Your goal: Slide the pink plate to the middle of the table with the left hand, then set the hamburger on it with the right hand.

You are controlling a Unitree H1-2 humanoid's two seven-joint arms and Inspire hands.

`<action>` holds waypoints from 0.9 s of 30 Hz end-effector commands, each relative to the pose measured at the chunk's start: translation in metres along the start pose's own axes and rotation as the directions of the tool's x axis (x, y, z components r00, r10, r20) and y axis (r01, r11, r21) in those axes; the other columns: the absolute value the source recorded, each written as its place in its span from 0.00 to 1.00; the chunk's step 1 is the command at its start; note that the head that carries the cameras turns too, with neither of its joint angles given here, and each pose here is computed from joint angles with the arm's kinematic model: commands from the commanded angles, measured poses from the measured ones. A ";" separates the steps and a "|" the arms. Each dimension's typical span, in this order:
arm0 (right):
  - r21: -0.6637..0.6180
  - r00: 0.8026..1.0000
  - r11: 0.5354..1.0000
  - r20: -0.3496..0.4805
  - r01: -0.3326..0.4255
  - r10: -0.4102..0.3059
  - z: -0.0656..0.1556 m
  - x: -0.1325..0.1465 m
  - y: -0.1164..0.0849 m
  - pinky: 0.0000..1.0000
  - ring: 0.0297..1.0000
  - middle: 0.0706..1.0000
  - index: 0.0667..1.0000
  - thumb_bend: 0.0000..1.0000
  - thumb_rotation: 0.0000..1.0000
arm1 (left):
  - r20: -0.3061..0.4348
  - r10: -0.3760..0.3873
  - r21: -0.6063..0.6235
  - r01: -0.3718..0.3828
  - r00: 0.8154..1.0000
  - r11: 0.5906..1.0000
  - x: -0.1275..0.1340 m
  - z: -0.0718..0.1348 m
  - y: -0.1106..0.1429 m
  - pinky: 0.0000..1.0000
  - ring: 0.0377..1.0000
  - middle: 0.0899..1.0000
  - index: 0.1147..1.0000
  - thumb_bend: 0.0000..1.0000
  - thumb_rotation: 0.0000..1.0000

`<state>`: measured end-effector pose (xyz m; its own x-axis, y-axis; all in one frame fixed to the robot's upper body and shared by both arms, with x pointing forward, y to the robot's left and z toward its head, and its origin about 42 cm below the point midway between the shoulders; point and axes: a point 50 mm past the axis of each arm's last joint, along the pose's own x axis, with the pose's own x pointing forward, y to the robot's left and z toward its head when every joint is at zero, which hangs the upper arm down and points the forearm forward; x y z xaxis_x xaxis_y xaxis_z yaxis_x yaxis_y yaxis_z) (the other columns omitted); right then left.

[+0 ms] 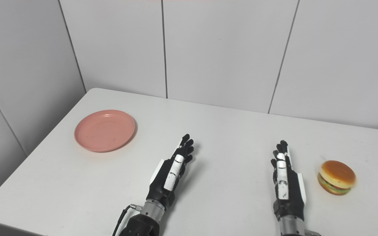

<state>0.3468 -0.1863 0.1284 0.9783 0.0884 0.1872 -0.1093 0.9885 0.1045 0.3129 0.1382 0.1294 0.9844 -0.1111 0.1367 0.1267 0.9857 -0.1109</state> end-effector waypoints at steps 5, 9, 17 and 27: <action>0.024 0.999 1.000 -0.047 0.013 -0.012 -0.005 -0.023 -0.003 1.00 1.00 1.00 1.00 0.47 0.99 | 0.074 0.000 0.042 -0.003 0.997 0.999 0.013 0.050 0.020 1.00 1.00 1.00 0.99 0.78 1.00; 0.027 0.999 1.000 -0.050 0.015 -0.014 -0.003 -0.025 -0.001 1.00 1.00 1.00 1.00 0.45 0.98 | 0.073 -0.023 0.073 0.018 0.997 0.997 0.016 0.063 0.030 1.00 1.00 1.00 1.00 0.79 1.00; 0.034 0.998 0.999 -0.058 0.013 -0.011 -0.002 -0.026 0.000 1.00 1.00 1.00 1.00 0.45 0.98 | 0.070 -0.021 0.059 0.017 0.997 0.998 0.020 0.083 0.036 1.00 1.00 1.00 1.00 0.79 1.00; 0.041 0.998 0.999 -0.055 0.019 -0.017 -0.001 -0.025 0.002 1.00 1.00 1.00 1.00 0.43 0.98 | 0.104 -0.013 0.136 -0.001 0.994 0.991 0.038 0.098 0.061 1.00 1.00 1.00 1.00 0.75 1.00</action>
<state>0.3274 -0.1853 0.1275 0.9858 0.0861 0.1440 -0.1057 0.9852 0.1347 0.3354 0.2003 0.2041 0.9795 -0.0957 0.1770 0.1015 0.9945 -0.0242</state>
